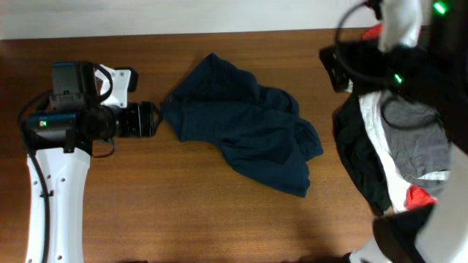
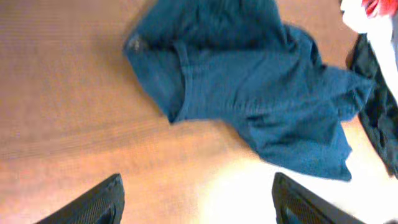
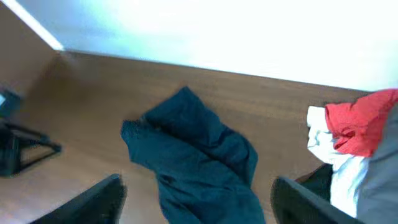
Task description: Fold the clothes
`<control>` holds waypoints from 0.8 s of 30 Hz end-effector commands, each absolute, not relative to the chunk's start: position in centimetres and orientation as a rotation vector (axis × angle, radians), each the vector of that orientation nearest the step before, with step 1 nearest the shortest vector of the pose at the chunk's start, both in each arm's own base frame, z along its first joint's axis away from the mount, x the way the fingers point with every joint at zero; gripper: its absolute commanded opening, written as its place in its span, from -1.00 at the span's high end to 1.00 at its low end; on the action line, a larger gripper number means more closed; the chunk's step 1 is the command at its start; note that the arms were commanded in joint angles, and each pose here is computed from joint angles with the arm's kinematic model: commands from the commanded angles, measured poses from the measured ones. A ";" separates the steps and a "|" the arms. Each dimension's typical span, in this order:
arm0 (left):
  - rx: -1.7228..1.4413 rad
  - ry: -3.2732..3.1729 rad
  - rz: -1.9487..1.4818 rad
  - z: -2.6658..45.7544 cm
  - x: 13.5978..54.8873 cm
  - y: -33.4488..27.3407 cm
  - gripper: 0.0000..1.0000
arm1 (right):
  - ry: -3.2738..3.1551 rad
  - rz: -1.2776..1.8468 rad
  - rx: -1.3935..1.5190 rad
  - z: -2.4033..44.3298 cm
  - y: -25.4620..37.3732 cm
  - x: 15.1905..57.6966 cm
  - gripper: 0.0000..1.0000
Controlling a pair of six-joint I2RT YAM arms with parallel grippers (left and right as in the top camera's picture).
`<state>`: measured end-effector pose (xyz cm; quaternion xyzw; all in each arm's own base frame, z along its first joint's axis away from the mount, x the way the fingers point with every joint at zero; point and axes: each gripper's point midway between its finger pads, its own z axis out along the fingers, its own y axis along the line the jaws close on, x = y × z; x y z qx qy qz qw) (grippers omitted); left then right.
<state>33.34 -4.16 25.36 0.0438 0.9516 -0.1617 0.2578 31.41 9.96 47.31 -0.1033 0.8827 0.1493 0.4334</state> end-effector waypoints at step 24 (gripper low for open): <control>0.467 2.883 -0.442 6.1 40.9 -9.5 -0.46 | 2.826 0.194 -0.101 23.7 4.9 34.0 -0.78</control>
